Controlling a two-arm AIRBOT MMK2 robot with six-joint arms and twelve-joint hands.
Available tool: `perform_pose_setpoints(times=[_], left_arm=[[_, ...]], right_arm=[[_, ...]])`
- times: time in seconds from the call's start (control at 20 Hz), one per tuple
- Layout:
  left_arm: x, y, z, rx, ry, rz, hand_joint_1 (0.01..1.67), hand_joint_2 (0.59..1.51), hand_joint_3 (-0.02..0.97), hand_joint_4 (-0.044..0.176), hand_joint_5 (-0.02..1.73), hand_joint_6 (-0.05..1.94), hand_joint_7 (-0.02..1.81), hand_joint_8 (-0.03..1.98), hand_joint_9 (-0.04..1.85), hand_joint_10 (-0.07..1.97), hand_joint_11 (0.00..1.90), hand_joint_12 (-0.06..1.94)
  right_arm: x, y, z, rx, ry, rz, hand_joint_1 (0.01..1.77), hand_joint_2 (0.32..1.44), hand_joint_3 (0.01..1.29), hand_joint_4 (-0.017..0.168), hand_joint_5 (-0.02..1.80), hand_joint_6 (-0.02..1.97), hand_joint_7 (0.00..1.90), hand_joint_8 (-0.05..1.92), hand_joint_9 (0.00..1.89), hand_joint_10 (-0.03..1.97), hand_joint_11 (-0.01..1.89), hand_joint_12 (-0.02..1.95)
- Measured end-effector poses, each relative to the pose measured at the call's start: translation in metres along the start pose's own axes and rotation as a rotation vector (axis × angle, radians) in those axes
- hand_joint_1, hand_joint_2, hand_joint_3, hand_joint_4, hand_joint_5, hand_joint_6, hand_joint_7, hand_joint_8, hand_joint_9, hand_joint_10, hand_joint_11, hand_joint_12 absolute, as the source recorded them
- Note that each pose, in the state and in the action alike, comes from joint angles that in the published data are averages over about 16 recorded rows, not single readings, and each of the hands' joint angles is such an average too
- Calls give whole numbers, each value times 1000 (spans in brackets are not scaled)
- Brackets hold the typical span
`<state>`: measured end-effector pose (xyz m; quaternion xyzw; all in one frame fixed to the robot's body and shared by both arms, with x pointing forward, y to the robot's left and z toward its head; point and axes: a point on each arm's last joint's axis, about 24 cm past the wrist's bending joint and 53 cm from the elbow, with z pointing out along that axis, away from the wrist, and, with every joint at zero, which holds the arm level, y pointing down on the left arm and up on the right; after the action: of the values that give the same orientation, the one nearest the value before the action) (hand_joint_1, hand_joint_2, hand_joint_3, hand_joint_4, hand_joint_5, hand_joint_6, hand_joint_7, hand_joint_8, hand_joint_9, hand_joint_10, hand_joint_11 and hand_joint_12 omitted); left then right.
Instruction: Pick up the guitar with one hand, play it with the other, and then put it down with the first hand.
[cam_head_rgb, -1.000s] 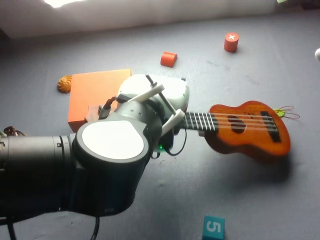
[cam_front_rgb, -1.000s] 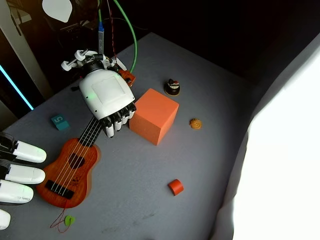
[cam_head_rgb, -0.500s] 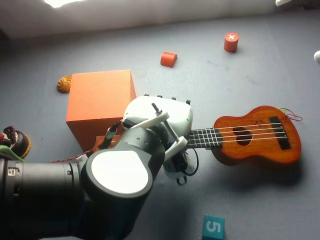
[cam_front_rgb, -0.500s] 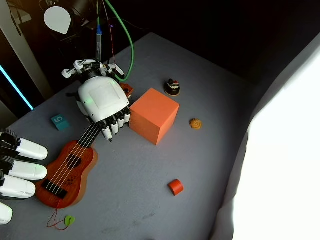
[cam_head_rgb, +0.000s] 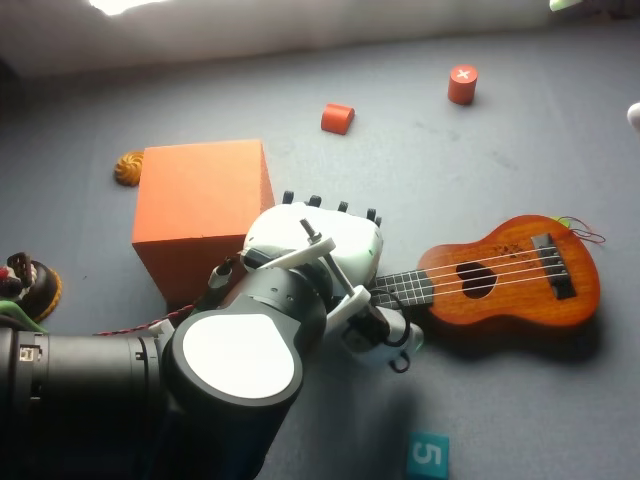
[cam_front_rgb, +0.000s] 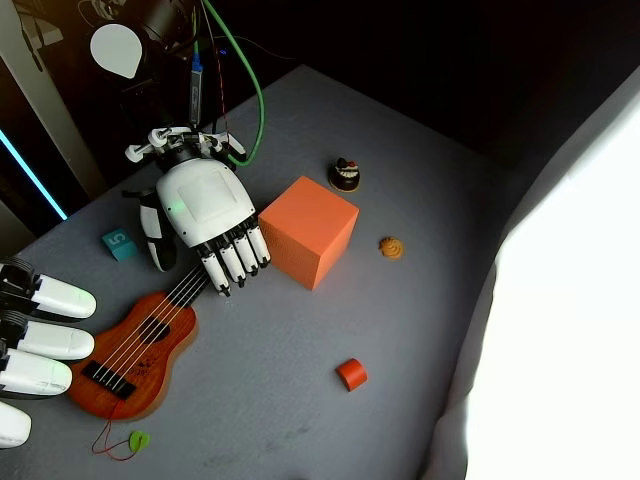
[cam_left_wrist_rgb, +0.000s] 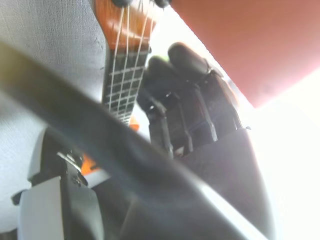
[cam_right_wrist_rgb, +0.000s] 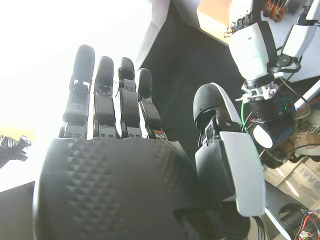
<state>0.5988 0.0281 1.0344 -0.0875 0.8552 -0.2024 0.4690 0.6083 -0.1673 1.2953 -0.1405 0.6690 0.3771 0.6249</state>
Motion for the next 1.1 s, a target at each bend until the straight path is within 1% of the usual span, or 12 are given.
perform_pose_setpoints(times=[0.1, 0.2, 0.35, 0.4, 0.5, 0.6, 0.7, 0.75, 0.8, 0.9, 1.0, 1.1], left_arm=[[0, 0, 0, 1, 0, 6, 442, 1041, 13, 48, 302, 451, 333, 596, 359, 787, 254, 1201], [-2, -1, 1, 3, -2, 14, 348, 1045, 12, 58, 230, 259, 257, 368, 269, 551, 162, 964], [-7, -4, 1, 7, -6, 27, 229, 1047, 13, 74, 143, 47, 168, 93, 174, 239, 74, 632], [-10, -4, 1, 8, -8, 30, 194, 1047, 14, 79, 116, 18, 142, 40, 149, 161, 54, 536], [-18, -6, 0, 6, -12, 36, 134, 1046, 15, 84, 67, 5, 88, 10, 101, 53, 26, 353], [-29, -8, -1, 1, -16, 43, 87, 1044, 17, 85, 35, 0, 46, 13, 57, 10, 18, 185], [-43, -13, -3, -1, -21, 51, 51, 1050, 17, 82, 26, -1, 32, 11, 37, 6, 17, 93], [-51, -16, -4, 1, -21, 54, 40, 1060, 17, 77, 42, 1, 54, 13, 54, 17, 21, 123], [-58, -19, -6, 4, -20, 57, 35, 1072, 17, 73, 67, 5, 93, 18, 87, 34, 28, 199], [-73, -26, -11, 11, -13, 60, 38, 1100, 17, 61, 140, 20, 192, 70, 172, 117, 65, 400], [-87, -34, -18, 23, 1, 69, 50, 1131, 17, 50, 252, 44, 306, 198, 273, 288, 138, 608], [-99, -42, -25, 39, 16, 76, 59, 1165, 17, 40, 377, 67, 425, 318, 382, 455, 223, 816]], right_arm=[[1, 1, 0, -3, 1, -1, 264, 1359, 17, 4, 21, 548, 275, 14, 16, 670, 20, 1201], [1, 2, 0, -5, 2, -3, 265, 1359, 17, 3, 20, 509, 262, 15, 17, 651, 20, 1167], [2, 4, 0, -8, 5, -5, 266, 1359, 17, 4, 18, 455, 241, 15, 17, 620, 20, 1101], [2, 4, 1, -9, 5, -6, 266, 1358, 17, 4, 18, 438, 233, 15, 17, 608, 20, 1075], [3, 5, 1, -11, 7, -7, 258, 1359, 17, 4, 18, 403, 218, 15, 18, 576, 20, 1002], [3, 6, 1, -12, 8, -8, 238, 1359, 17, 4, 19, 369, 203, 15, 18, 539, 20, 900], [4, 6, 1, -14, 9, -9, 211, 1358, 17, 4, 24, 333, 187, 15, 19, 502, 20, 808], [4, 7, 1, -14, 10, -9, 197, 1358, 17, 4, 30, 328, 183, 15, 19, 501, 20, 787], [4, 7, 1, -14, 10, -9, 183, 1358, 17, 4, 35, 336, 184, 15, 19, 514, 20, 784], [4, 6, 1, -13, 10, -10, 161, 1358, 17, 4, 49, 384, 204, 24, 26, 566, 20, 828], [4, 6, 1, -12, 10, -10, 148, 1358, 18, 4, 76, 496, 244, 135, 60, 680, 22, 938], [4, 6, 0, -12, 11, -10, 140, 1359, 18, 3, 115, 621, 286, 309, 103, 833, 38, 1073]])
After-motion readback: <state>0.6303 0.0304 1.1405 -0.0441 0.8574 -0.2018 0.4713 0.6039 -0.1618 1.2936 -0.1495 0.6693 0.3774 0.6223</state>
